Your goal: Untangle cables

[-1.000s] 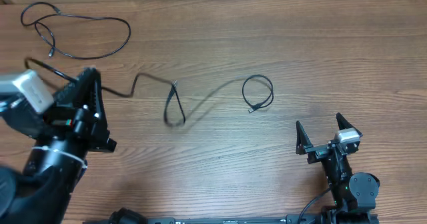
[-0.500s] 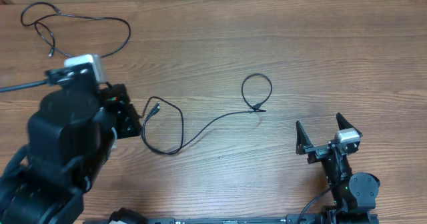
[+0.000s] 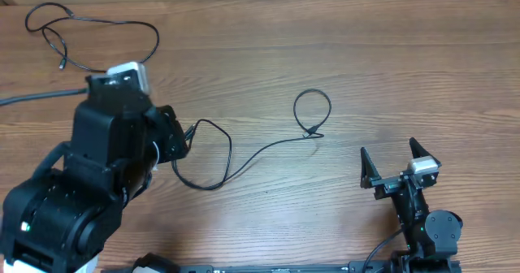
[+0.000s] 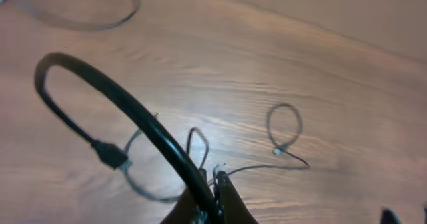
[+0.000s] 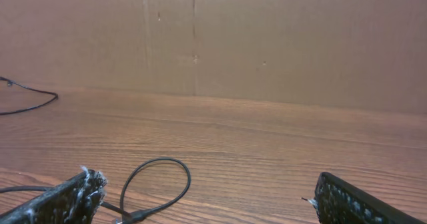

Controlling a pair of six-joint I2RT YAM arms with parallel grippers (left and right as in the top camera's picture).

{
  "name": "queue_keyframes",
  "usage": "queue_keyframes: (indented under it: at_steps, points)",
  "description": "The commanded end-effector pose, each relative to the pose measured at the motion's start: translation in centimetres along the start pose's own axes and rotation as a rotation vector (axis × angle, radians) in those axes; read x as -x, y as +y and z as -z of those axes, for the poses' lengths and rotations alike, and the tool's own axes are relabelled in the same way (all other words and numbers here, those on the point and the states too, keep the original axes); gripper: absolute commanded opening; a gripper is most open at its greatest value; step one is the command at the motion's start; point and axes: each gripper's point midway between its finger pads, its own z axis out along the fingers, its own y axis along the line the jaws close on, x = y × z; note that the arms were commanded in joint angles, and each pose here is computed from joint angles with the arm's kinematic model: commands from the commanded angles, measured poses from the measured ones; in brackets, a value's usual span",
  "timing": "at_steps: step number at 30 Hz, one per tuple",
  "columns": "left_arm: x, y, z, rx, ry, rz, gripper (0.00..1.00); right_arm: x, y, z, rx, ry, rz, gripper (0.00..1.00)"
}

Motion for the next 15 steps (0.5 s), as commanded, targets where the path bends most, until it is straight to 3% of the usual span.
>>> queue_keyframes:
  at_steps: [1,6,15]
  points:
    - [0.4,1.8,-0.8,0.12,-0.03,0.209,0.04,-0.2,-0.1,0.0,-0.004,-0.002,0.002,1.0]
    - [-1.1,1.2,-3.6,0.163,0.088,0.202,0.04,-0.2,0.0,0.0,-0.004,-0.002,0.002,1.0]
    - [-1.8,4.2,-7.9,0.457,0.151,0.102,0.04,-0.2,-0.1,0.0,-0.004,-0.002,0.002,1.0]
